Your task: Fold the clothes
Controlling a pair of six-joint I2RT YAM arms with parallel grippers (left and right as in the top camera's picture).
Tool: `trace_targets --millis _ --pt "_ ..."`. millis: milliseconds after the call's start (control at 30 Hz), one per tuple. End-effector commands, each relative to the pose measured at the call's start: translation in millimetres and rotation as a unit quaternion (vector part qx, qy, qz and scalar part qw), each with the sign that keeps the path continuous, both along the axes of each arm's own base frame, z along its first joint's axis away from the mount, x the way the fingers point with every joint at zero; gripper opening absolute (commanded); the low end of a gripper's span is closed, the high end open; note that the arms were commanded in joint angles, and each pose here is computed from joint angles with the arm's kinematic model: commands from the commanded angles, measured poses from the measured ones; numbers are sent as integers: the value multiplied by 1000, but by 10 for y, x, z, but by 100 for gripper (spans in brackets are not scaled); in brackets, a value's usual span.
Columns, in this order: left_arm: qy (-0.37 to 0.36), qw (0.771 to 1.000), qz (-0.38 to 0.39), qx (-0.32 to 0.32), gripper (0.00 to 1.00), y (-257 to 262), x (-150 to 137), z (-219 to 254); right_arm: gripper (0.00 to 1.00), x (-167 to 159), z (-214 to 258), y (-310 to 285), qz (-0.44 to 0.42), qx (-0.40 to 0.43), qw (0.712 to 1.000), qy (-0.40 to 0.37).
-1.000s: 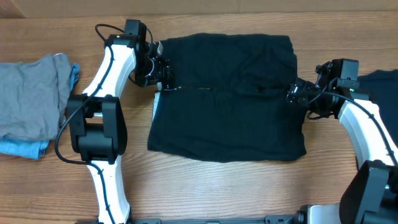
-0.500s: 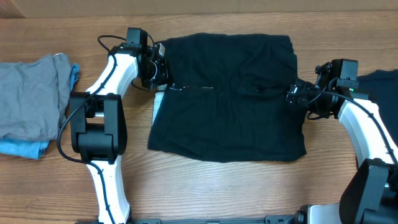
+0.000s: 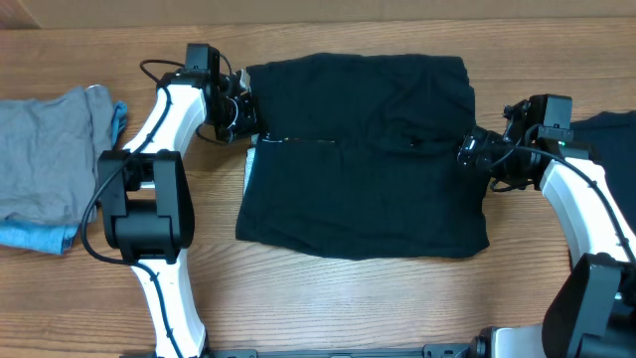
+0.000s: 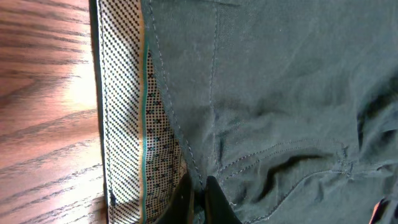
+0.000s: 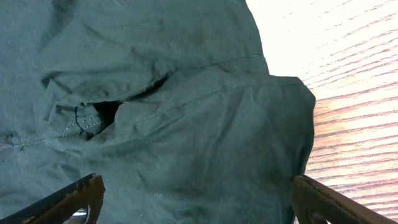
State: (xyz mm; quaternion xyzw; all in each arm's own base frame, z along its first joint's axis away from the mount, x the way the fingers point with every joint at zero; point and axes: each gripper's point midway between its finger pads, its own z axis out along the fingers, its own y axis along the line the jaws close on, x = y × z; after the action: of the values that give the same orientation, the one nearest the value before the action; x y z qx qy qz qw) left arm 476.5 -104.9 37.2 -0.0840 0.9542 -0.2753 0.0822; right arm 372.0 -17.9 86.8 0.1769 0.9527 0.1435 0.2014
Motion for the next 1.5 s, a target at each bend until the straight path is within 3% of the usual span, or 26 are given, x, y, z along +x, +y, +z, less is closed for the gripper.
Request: trace_targets --millis 0,67,267,333,467,600,633,733,800,967,1200,1333,1467 --pt "-16 998 11 56 4 204 11 110 100 59 56 4 7 -2 1000 -10" --pt "-5 995 15 98 4 337 -42 41 100 59 56 3 7 -2 1000 -10" --pt "6 993 8 114 7 383 -108 10 100 59 56 3 7 -2 1000 -10" --pt "10 993 7 114 41 383 -125 6 100 59 56 4 7 -2 1000 -10" --pt "-19 996 2 83 56 273 -1 347 100 163 117 18 11 2 999 -35" --pt "-103 992 -27 70 61 52 197 957 94 294 251 171 56 32 995 -82" --pt "-121 989 -43 73 57 -19 199 1056 88 328 294 190 60 36 993 -91" --pt "-117 985 -57 116 51 -101 171 952 53 485 616 227 70 36 990 -119" --pt "-107 982 -66 142 53 -177 151 808 52 652 956 284 81 26 984 -155" --pt "-95 978 -82 166 58 -310 171 519 64 997 1383 243 77 -43 970 -226" --pt "-100 977 -82 169 65 -333 236 430 71 1428 446 357 153 -31 967 -202" --pt "-115 976 -84 168 67 -360 323 388 36 1617 53 527 186 17 958 -218" --pt "-97 976 -90 171 64 -366 354 56 26 1680 -254 508 183 16 961 -207"
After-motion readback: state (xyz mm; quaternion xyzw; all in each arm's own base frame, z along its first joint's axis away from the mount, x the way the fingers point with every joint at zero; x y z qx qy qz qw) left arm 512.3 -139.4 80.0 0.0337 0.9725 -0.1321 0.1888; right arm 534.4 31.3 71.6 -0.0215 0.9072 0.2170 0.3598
